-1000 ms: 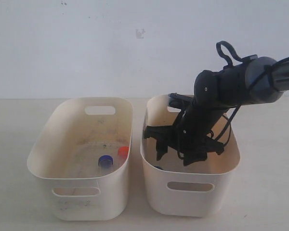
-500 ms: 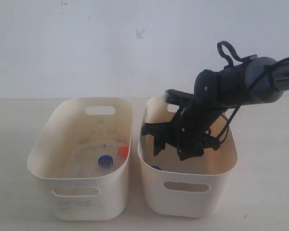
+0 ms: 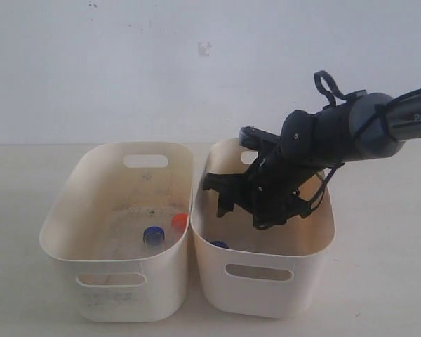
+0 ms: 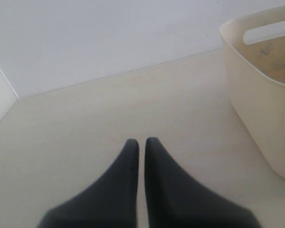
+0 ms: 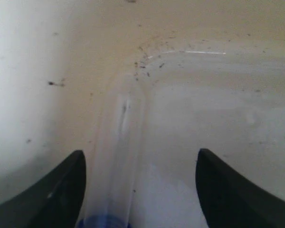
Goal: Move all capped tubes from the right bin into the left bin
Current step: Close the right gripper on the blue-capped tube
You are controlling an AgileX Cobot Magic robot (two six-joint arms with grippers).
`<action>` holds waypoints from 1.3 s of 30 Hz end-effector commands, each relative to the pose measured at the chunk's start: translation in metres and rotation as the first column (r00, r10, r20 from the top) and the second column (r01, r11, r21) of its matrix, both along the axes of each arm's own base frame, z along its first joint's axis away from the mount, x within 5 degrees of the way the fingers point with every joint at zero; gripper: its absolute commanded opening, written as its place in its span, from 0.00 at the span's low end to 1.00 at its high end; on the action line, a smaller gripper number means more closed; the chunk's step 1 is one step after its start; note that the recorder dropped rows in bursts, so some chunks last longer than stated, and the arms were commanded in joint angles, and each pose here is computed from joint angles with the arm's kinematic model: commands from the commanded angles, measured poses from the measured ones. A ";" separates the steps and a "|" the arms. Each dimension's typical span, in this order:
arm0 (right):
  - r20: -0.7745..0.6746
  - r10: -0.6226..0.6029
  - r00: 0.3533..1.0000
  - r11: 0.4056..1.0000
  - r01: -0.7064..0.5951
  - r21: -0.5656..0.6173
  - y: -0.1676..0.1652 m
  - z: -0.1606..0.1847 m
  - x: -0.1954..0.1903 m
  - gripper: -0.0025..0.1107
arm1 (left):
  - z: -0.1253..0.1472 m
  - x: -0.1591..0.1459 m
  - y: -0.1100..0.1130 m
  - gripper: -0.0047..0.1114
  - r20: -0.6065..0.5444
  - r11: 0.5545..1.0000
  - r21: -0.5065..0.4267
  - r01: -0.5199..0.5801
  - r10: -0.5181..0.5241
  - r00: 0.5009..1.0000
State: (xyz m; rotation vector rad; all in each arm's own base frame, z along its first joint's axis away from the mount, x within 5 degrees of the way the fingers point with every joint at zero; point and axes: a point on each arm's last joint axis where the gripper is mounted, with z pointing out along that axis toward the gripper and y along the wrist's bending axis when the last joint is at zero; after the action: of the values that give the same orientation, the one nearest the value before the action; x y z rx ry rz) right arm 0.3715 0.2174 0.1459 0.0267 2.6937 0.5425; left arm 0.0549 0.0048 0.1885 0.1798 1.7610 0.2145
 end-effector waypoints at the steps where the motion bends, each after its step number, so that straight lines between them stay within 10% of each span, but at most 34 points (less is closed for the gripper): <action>1: 0.001 -0.012 1.000 1.000 0.012 0.004 0.001 -0.011 0.003 0.58 | 0.000 0.000 0.000 0.08 0.005 1.000 0.003 0.003 -0.003 1.000; 20: -0.095 0.105 0.990 0.994 -0.108 -0.029 0.015 -0.038 -0.011 0.58 | 0.000 0.000 0.000 0.08 0.005 1.000 0.003 0.003 -0.003 1.000; 27: -0.095 0.103 0.990 0.994 -0.107 -0.031 0.015 -0.039 -0.011 0.41 | 0.000 0.000 0.000 0.08 0.005 1.000 0.003 0.003 -0.003 1.000; 39: -0.068 0.101 0.993 0.995 -0.102 -0.011 0.015 -0.022 -0.011 0.72 | 0.000 0.000 0.000 0.08 0.005 1.000 0.003 0.003 -0.003 1.000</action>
State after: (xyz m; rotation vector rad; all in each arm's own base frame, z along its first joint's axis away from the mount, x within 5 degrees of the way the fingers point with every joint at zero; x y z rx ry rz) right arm 0.3633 0.2347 0.1280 -0.0741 2.7511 0.5799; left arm 0.0549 0.0048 0.1885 0.1798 1.7610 0.2145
